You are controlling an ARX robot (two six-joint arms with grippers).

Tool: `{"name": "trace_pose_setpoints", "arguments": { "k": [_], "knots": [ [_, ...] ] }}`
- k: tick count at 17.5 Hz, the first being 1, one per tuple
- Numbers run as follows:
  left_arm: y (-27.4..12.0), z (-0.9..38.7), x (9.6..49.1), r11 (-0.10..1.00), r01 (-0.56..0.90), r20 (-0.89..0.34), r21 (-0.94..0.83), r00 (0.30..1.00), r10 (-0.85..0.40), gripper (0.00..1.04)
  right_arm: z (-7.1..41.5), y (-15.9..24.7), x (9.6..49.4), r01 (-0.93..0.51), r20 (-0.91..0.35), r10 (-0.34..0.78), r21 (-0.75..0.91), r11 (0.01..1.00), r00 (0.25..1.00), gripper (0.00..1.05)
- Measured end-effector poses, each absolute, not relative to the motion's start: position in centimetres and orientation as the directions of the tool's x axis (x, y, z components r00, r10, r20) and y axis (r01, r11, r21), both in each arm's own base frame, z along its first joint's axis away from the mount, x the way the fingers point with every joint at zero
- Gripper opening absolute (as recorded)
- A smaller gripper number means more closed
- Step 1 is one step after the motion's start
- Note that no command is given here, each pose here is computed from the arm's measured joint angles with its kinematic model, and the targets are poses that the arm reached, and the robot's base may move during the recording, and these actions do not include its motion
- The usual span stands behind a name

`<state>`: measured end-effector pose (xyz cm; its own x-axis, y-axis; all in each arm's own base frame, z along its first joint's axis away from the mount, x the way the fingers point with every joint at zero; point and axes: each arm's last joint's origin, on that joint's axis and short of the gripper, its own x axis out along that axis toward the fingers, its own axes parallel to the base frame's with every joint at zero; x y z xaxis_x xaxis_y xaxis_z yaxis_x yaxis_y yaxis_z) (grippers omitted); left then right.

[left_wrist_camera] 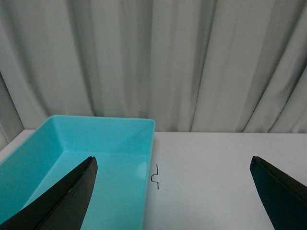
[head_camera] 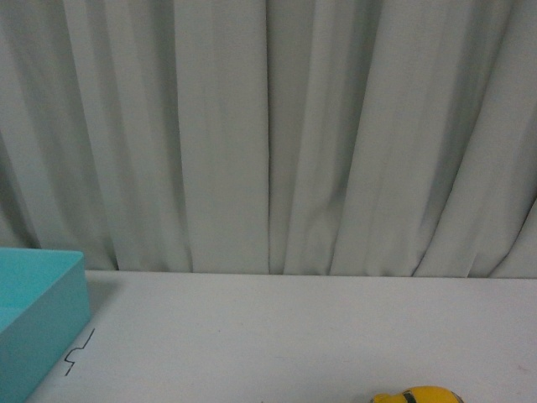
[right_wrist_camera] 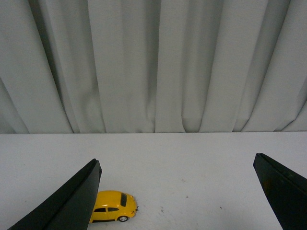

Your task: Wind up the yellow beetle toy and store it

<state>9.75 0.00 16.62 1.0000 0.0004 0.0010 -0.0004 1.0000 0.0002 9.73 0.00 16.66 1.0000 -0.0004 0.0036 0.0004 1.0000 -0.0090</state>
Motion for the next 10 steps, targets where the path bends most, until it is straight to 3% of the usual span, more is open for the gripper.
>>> {"name": "trace_pose_setpoints", "arguments": {
  "k": [4, 5, 6, 7, 8, 10],
  "knots": [
    [0.0, 16.6, 9.7, 1.000, 0.000, 0.001, 0.000, 1.000, 0.000, 0.98, 16.7, 0.0, 9.7, 0.000, 0.004, 0.000, -0.009, 1.000, 1.000, 0.98],
    [0.0, 16.6, 9.7, 1.000, 0.000, 0.001, 0.000, 1.000, 0.000, 0.98, 17.1, -0.1, 9.9, 0.050, 0.050, -0.051, 0.011, 0.999, 0.997, 0.98],
    [0.0, 16.6, 9.7, 1.000, 0.000, 0.001, 0.000, 1.000, 0.000, 0.98, 18.9, -0.8, 10.5, 0.190, 0.213, -0.200, 0.067, 0.980, 0.956, 0.98],
    [0.0, 16.6, 9.7, 1.000, 0.000, 0.001, 0.000, 1.000, 0.000, 0.98, 19.4, -2.2, 11.7, 0.285, 0.238, -0.297, 0.084, 0.955, 0.925, 0.98],
    [0.0, 16.6, 9.7, 1.000, -0.001, 0.002, 0.000, 1.000, 0.001, 0.98, 19.7, -3.8, 13.2, 0.313, 0.231, -0.321, 0.073, 0.947, 0.918, 0.98],
    [0.0, 16.6, 9.7, 1.000, 0.000, 0.001, 0.000, 1.000, 0.000, 0.98, 24.0, -7.0, 18.3, 0.171, 0.328, -0.176, 0.046, 0.984, 0.928, 0.98]
  ]
}}
